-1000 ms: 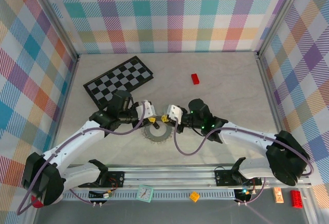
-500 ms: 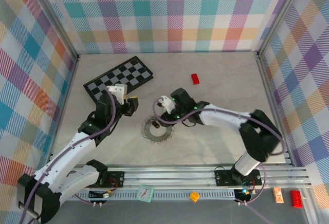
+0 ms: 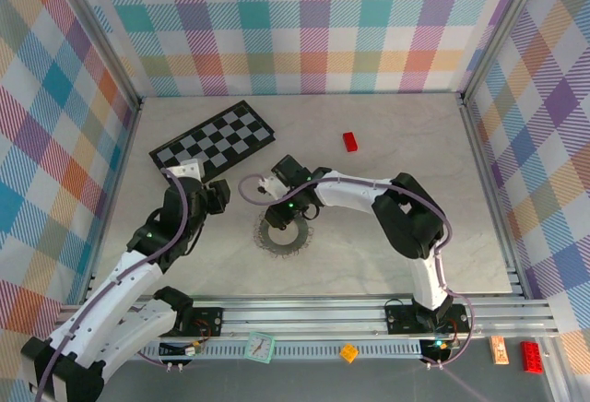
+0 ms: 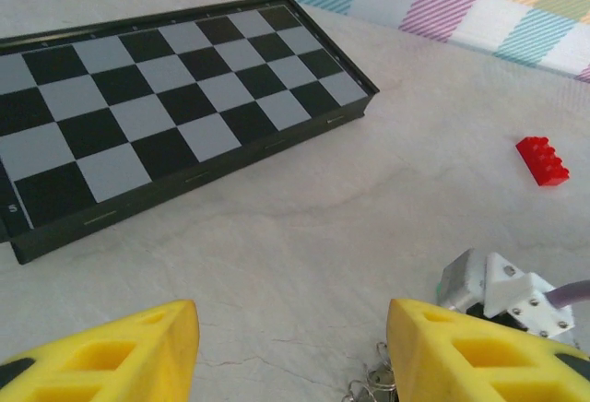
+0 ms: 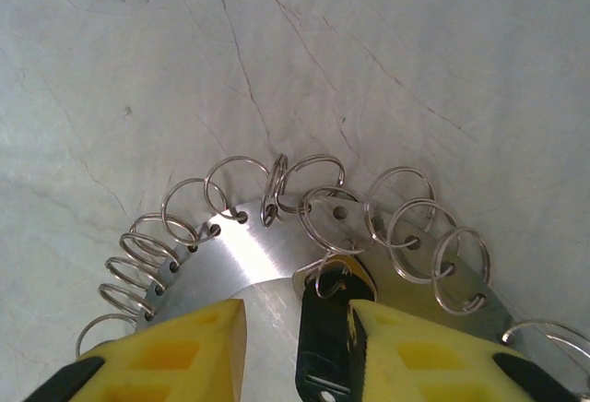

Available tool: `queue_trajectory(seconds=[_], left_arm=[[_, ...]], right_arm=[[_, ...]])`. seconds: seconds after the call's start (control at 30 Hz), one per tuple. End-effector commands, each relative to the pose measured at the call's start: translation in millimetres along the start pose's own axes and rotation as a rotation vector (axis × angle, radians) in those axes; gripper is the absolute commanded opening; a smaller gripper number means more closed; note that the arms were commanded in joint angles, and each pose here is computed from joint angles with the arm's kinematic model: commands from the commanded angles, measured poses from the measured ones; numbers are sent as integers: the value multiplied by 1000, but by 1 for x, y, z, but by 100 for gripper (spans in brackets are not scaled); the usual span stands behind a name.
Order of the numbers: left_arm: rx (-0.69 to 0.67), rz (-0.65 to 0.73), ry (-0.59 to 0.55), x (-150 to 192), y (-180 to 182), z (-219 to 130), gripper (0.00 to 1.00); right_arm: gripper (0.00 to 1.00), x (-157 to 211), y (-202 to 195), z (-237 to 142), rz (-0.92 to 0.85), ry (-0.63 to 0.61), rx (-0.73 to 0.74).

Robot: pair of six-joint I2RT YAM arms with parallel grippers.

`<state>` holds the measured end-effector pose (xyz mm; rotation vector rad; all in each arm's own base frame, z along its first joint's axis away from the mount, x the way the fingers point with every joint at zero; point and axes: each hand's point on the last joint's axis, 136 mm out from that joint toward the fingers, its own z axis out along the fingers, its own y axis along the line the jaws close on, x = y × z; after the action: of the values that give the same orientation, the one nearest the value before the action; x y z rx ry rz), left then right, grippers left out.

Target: Put the keys on the keyring

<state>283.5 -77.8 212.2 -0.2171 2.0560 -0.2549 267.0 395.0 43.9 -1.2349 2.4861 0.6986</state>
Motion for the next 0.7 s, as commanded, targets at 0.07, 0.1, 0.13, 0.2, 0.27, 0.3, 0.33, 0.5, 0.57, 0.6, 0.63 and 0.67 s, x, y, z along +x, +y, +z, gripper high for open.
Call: queue_trajectory(seconds=[0.07, 0.1, 0.13, 0.2, 0.27, 0.3, 0.33, 0.5, 0.57, 0.6, 0.63, 0.67], left_arm=[[-54, -15, 0, 6, 15, -3, 55], [-52, -14, -1, 5, 15, -4, 55], [-49, -14, -3, 4, 15, -4, 55], [-48, -13, -4, 4, 14, -5, 55], [-46, -10, -4, 4, 14, -5, 54], [-44, -9, -2, 4, 14, -5, 54], [-42, -9, -2, 4, 13, -5, 54], [-40, -2, -3, 3, 13, -6, 54], [-39, 1, -2, 2, 12, -6, 54], [-38, 1, -1, 3, 12, -6, 54], [-38, 2, -1, 3, 12, -6, 54], [-38, 2, -1, 2, 12, -6, 54]], right_arm=[[29, 0, -2, 7, -4, 45, 24], [28, 0, -2, 8, -4, 47, 23], [28, 0, -2, 9, -2, 48, 22], [27, -1, -2, 11, 2, 50, 22], [25, -1, -3, 12, 3, 55, 24], [25, -2, -4, 12, 7, 53, 28], [24, -2, -5, 13, 8, 54, 32], [21, -2, -8, 14, 12, 55, 51], [19, -3, -9, 15, 13, 53, 55], [19, -3, -9, 15, 14, 53, 54], [18, -4, -9, 16, 11, 52, 53], [17, -4, -9, 16, 12, 51, 51]])
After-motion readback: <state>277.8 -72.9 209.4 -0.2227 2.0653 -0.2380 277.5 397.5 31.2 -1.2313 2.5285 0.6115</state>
